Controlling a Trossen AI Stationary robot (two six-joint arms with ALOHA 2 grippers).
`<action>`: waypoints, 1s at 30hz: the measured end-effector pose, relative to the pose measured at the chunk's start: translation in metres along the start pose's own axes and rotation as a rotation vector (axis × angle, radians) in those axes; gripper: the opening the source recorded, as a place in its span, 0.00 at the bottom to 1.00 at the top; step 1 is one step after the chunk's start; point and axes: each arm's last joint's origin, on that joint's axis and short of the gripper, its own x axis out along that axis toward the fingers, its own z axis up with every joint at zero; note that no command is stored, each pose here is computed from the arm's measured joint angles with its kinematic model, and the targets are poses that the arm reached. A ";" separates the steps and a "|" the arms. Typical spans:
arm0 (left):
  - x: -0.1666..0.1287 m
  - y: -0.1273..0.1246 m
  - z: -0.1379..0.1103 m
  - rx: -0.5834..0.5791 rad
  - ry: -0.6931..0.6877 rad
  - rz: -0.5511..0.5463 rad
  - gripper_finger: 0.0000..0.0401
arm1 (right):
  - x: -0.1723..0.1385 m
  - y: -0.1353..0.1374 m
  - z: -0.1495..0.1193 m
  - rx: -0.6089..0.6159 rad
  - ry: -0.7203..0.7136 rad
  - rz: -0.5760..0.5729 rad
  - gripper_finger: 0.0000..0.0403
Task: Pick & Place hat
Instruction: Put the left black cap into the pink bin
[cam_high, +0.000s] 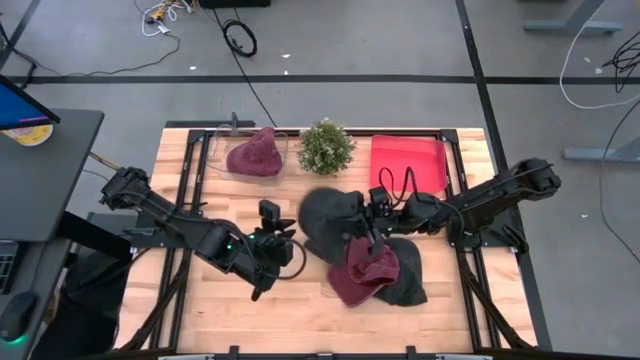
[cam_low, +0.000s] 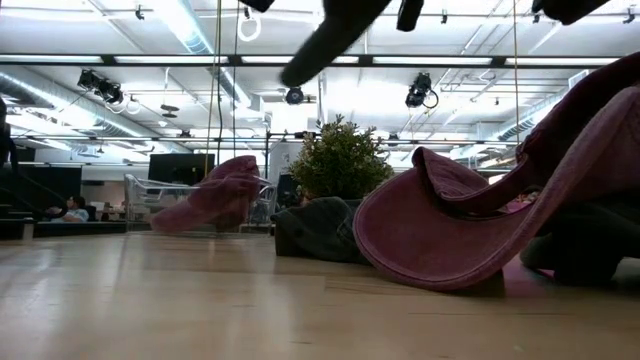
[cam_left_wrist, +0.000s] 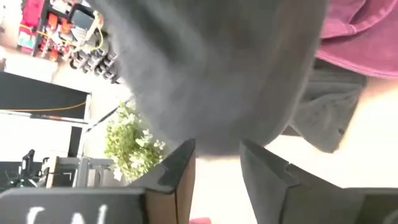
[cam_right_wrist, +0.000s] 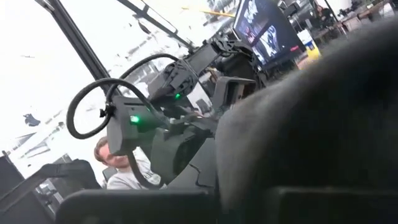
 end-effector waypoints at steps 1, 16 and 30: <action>-0.001 -0.001 -0.001 -0.004 0.003 -0.002 0.35 | -0.002 0.001 0.002 0.000 0.009 -0.005 0.00; -0.015 -0.014 -0.007 -0.086 0.026 -0.104 0.40 | -0.090 0.012 0.085 -0.079 0.095 -0.352 0.00; -0.017 -0.016 -0.007 -0.083 0.018 -0.109 0.40 | -0.133 -0.027 0.113 -0.154 0.036 -0.783 0.00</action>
